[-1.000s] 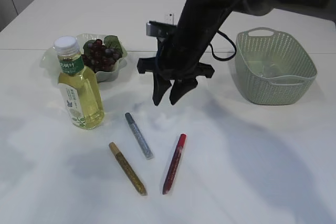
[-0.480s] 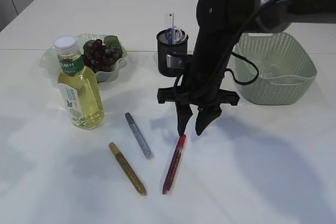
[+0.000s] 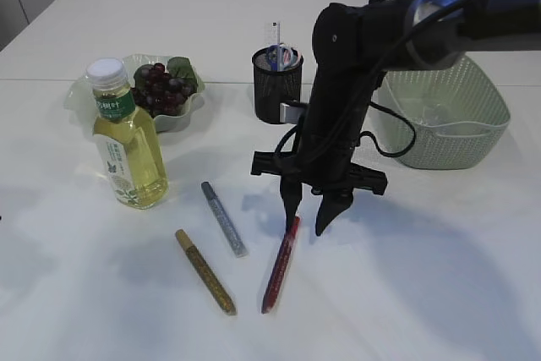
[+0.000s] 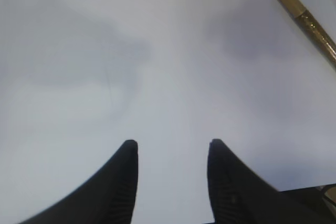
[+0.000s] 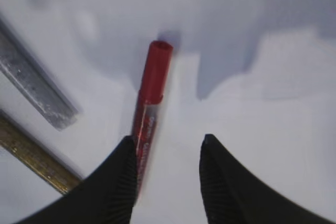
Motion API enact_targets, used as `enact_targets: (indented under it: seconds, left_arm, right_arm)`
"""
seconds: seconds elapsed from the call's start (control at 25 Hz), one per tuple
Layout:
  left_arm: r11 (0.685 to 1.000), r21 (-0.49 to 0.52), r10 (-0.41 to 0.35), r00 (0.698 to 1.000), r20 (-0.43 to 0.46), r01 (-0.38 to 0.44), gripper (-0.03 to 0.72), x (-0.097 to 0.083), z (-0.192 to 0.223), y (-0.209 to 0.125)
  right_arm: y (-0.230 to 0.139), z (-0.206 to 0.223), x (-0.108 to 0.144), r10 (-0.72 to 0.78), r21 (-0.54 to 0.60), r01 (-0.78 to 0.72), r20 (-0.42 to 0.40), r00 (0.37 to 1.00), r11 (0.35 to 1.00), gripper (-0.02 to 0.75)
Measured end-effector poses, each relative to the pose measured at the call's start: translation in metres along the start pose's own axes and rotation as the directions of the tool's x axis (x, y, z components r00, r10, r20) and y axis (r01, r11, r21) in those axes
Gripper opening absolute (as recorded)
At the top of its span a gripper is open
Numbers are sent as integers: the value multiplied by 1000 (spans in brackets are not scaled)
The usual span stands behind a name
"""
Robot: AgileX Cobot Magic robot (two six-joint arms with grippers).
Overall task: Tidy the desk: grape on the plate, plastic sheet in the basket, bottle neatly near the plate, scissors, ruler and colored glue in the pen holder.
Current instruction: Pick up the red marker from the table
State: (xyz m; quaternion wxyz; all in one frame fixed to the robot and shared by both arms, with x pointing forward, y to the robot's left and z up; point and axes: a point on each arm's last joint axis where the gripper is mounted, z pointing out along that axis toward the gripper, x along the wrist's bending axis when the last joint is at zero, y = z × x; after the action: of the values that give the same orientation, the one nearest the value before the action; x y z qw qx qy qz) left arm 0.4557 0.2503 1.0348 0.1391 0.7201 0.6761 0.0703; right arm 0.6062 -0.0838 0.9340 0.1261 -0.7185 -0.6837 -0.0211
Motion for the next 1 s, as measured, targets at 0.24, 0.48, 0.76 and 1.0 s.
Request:
enact_targets:
  seconds: [0.24,0.48,0.76,1.0]
  left_arm:
    - [1000,-17,0,1000,2,0,317,0,0,2]
    - [1000,-18,0,1000,2,0,317,0,0,2]
    - [1000,-18,0,1000,2,0,317,0,0,2]
    - [1000,-18,0,1000,2,0,317,0,0,2]
  right_arm:
    - [-3,6,18,107,-100,-106,-1,994,989,328]
    - [-6,10,27,184,-179,-176,25,983,968,328]
    - [-3,23,24,212,-164,-201,50,976,966,324]
    - [-1,31,23,218,-160,-207,55,974,965,323]
